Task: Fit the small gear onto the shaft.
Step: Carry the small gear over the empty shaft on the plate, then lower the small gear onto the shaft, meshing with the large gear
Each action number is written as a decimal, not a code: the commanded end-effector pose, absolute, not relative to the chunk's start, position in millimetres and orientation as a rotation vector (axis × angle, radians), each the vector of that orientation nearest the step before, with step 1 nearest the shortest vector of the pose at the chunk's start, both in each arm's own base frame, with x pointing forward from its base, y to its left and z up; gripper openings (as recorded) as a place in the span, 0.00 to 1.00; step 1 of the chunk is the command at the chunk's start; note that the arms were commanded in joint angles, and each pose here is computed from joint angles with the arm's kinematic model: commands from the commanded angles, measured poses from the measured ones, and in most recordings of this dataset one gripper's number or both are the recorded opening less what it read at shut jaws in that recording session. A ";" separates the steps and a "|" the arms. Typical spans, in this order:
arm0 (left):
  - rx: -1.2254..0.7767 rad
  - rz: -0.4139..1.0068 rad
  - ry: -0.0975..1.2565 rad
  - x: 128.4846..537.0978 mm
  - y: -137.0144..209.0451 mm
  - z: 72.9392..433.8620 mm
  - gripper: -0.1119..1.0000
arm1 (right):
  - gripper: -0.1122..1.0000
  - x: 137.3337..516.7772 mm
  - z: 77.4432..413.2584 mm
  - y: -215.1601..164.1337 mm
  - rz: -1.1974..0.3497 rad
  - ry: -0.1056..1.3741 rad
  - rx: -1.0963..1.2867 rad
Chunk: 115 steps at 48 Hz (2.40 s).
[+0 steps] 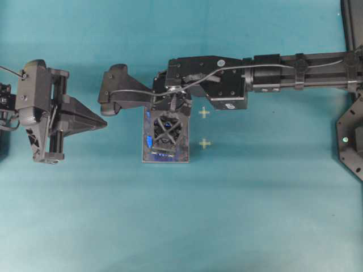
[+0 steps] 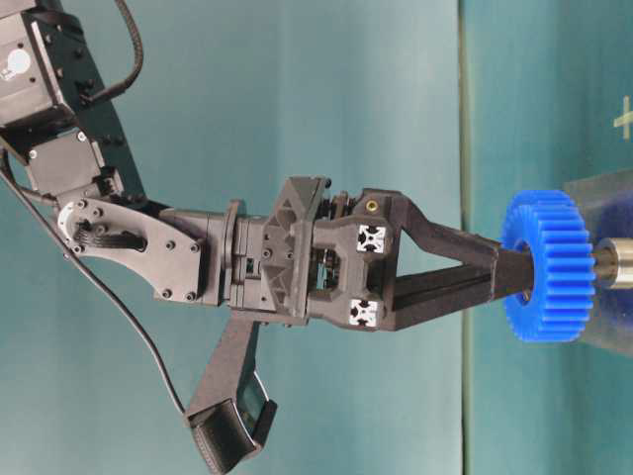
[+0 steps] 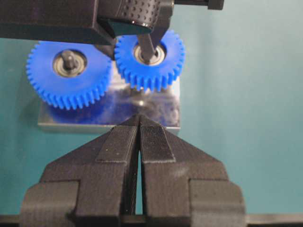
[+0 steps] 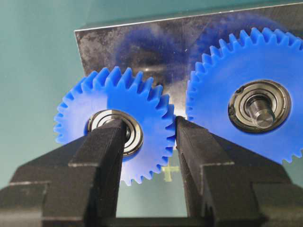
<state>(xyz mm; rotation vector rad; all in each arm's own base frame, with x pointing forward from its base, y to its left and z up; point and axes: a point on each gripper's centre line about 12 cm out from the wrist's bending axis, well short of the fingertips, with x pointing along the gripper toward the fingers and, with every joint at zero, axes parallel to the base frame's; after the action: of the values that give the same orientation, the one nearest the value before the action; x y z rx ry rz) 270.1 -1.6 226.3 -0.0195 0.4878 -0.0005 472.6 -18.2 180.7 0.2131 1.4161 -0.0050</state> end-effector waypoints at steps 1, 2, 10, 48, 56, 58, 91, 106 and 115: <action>-0.018 -0.003 0.462 271.3 -2.0 233.1 0.10 | 0.42 473.3 198.8 -22.3 -0.011 1.377 0.210; -0.018 -0.003 0.460 271.5 -2.1 233.7 0.10 | 0.42 473.3 198.8 -22.9 -0.012 1.377 0.214; -0.026 -0.002 0.459 271.6 -2.5 233.8 0.10 | 0.42 471.5 201.8 -24.2 -0.014 1.378 0.216; -0.048 0.000 0.470 271.2 -3.3 230.7 0.10 | 0.42 471.0 193.1 -26.7 -0.010 1.397 0.236; -0.048 0.000 0.467 271.3 -3.3 231.7 0.10 | 0.42 471.3 193.2 -29.6 -0.018 1.392 0.242; -0.048 0.000 0.468 271.2 -3.3 230.8 0.10 | 0.42 471.3 193.2 -30.4 -0.019 1.392 0.243; -0.047 0.000 0.462 271.2 -3.3 233.1 0.10 | 0.69 470.0 196.6 -31.6 -0.036 1.395 0.243; -0.047 0.000 0.463 272.1 -3.3 232.6 0.10 | 0.30 469.6 191.3 -39.9 -0.055 1.408 0.236; -0.048 0.000 0.462 272.4 -3.3 233.1 0.10 | 0.30 466.8 184.5 -37.3 -0.053 1.431 0.249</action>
<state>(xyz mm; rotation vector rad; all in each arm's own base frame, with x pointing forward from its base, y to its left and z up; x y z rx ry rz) 269.1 -2.9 225.0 -0.0529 0.4910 0.0037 467.9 -32.2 176.9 0.2328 1.4473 -0.0350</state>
